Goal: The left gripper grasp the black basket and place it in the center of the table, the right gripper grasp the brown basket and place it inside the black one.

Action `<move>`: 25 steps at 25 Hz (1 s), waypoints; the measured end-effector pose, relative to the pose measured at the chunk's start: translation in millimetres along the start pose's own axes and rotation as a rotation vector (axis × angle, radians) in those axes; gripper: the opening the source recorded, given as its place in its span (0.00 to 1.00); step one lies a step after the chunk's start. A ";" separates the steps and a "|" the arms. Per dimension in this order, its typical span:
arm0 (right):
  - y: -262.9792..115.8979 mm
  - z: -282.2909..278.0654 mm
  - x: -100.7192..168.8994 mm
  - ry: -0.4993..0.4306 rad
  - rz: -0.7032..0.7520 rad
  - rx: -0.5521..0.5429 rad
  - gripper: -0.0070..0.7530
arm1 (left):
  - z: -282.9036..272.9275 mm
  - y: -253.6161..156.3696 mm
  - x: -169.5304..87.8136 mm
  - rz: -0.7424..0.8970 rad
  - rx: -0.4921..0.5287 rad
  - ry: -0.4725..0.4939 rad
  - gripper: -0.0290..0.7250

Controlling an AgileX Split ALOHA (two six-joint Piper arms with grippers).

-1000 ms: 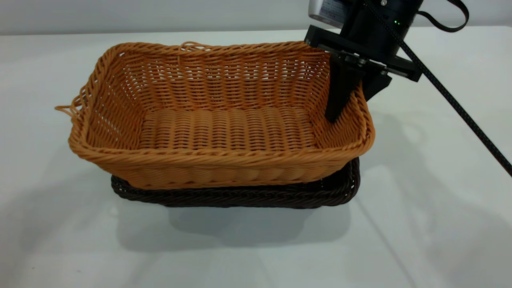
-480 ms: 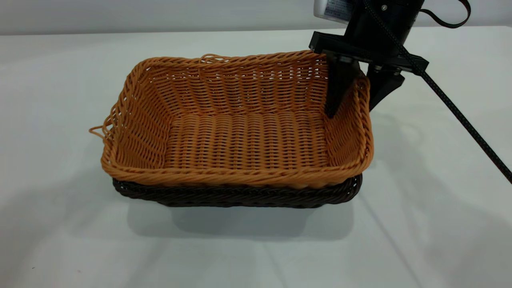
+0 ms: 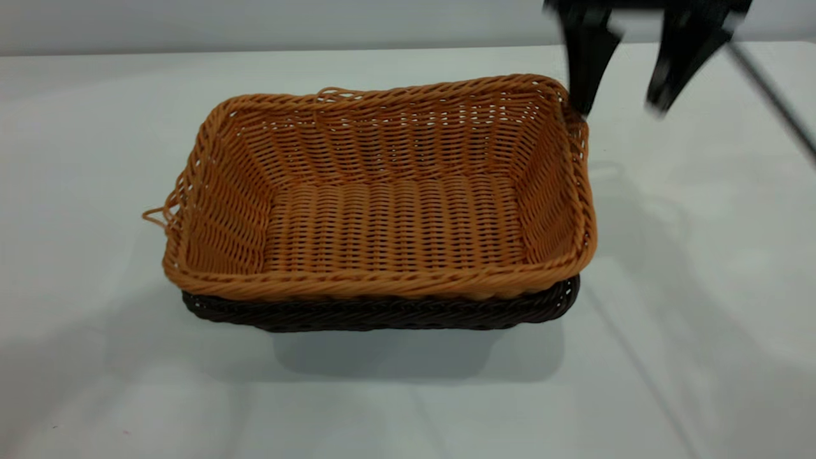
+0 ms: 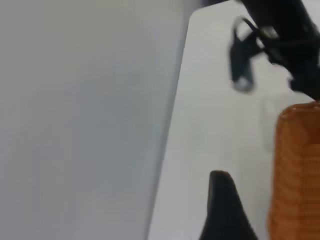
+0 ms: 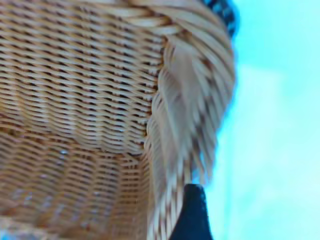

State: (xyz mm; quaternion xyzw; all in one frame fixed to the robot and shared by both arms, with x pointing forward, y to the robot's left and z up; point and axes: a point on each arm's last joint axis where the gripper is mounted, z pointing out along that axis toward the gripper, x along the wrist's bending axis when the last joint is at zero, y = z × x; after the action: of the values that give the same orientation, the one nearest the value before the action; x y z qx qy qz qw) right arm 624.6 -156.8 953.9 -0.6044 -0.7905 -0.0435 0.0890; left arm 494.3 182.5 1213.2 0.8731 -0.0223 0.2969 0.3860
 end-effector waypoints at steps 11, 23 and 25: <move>-117.7 -207.9 38.4 0.044 -0.103 -0.533 0.73 | -105.4 1.9 -45.1 -0.501 0.379 0.231 0.58; -268.3 -162.9 20.9 0.019 -0.075 -0.495 0.73 | -113.1 -43.6 -92.8 -0.851 0.592 0.377 0.58; -285.6 -133.5 13.1 0.005 -0.045 -0.430 0.73 | -103.6 -58.6 -111.3 -0.892 0.634 0.330 0.58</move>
State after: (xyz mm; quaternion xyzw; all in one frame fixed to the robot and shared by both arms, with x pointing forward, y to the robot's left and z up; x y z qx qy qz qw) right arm 358.0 -243.8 1098.5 -0.5917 -0.7760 -0.2146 -0.0409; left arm 366.4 273.6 1169.3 0.8133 0.4992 0.2295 0.1914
